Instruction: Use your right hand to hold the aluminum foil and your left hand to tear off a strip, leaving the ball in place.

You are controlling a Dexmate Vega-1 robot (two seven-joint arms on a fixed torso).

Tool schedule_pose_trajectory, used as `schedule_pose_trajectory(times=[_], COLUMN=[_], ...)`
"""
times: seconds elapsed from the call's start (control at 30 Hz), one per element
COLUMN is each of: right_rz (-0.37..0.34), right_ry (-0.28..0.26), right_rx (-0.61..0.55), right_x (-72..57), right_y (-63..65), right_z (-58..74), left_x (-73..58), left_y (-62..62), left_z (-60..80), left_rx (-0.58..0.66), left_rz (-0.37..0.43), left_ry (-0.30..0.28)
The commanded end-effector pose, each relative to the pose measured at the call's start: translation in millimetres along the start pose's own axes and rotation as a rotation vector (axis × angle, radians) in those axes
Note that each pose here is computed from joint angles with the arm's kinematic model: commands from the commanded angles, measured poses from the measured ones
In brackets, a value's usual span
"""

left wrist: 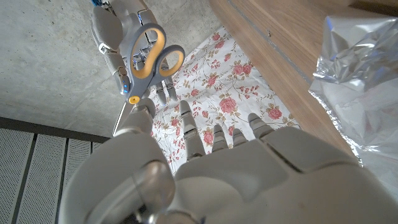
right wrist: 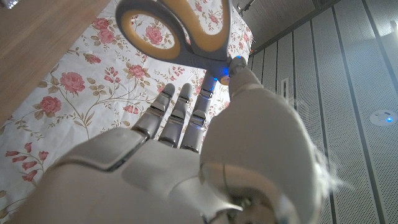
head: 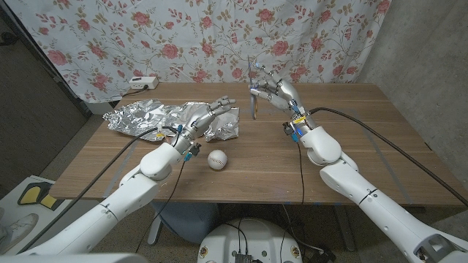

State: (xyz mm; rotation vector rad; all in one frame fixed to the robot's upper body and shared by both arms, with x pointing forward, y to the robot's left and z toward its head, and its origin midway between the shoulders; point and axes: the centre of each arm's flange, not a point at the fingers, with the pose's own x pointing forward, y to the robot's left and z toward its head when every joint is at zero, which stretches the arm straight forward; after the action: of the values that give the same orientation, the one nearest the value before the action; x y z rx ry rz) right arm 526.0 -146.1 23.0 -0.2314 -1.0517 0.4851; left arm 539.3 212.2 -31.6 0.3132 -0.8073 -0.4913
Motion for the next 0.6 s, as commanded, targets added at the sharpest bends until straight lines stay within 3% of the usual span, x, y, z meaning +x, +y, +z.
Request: schedule_pose_trajectory(times=[0.03, 0.6], right_rz=[0.014, 0.026], right_ry=[-0.002, -0.027], right_rx=[0.038, 0.072], right_x=[2.8, 6.8], right_y=[8.9, 20.0], right_z=[-2.5, -2.9], left_x=[2.2, 9.2], left_y=[-3.3, -5.0], left_z=[-0.2, 1.0], left_rx=[-0.023, 0.022], left_rz=[-0.019, -0.097], left_ry=[-0.011, 0.007])
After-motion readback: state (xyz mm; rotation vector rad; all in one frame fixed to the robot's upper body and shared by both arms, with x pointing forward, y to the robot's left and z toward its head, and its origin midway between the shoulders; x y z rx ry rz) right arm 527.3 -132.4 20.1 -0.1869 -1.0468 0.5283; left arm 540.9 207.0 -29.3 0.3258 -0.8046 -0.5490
